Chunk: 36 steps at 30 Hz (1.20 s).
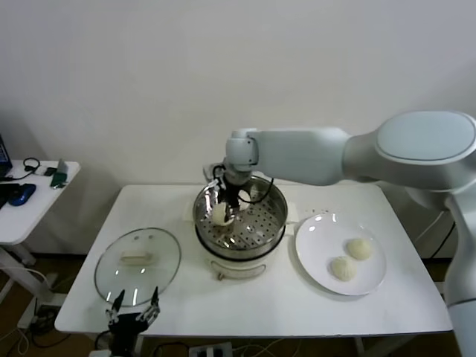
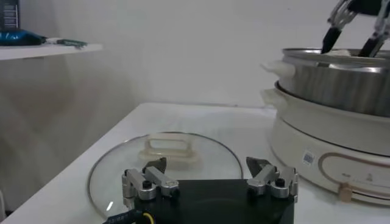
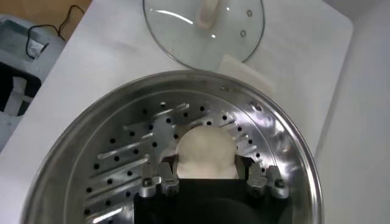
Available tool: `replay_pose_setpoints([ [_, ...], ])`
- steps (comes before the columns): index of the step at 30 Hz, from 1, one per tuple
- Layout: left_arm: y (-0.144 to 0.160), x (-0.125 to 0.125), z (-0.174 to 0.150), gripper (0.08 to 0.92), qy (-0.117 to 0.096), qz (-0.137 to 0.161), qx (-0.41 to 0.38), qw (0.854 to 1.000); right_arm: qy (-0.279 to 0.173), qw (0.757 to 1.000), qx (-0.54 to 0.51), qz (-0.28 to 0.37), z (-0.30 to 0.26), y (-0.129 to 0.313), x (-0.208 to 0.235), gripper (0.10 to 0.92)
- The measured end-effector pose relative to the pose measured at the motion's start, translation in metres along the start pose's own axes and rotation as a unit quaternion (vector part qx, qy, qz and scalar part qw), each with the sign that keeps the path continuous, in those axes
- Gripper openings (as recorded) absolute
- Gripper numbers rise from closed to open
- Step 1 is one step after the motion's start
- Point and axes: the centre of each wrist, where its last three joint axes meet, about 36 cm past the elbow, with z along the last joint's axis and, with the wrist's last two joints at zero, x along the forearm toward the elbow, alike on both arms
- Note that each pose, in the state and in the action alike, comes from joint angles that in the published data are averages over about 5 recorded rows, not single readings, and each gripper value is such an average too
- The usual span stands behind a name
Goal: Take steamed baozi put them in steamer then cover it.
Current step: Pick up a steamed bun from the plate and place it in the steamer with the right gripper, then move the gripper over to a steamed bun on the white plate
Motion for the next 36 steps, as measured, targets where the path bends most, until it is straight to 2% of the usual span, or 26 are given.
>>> replay_pose_setpoints([
  [5,-0.001,0.0,0.0,0.823,0.0,0.0,0.001,1.0,0.0,1.0,0.003,0.003,-0.003,-0.001,-0.011,0.658],
  [12,-0.001,0.001,0.0,0.823,-0.001,-0.001,0.001,1.0,-0.009,1.0,0.01,0.002,0.0,-0.003,-0.002,0.809],
  [18,-0.002,0.001,-0.001,0.823,-0.002,0.0,-0.001,1.0,-0.02,1.0,0.009,-0.001,0.019,-0.011,0.046,0.822],
  [23,-0.003,0.002,-0.001,0.823,-0.002,0.0,0.0,1.0,-0.018,1.0,-0.008,-0.004,0.062,-0.004,0.1,0.823],
  [29,-0.002,0.0,-0.002,0.823,-0.002,0.0,0.002,1.0,0.003,0.999,-0.045,-0.02,0.142,0.042,0.137,0.823],
  [36,-0.003,-0.004,-0.004,0.823,-0.003,0.003,0.004,1.0,0.021,0.994,-0.099,-0.039,0.225,0.121,0.126,0.823],
])
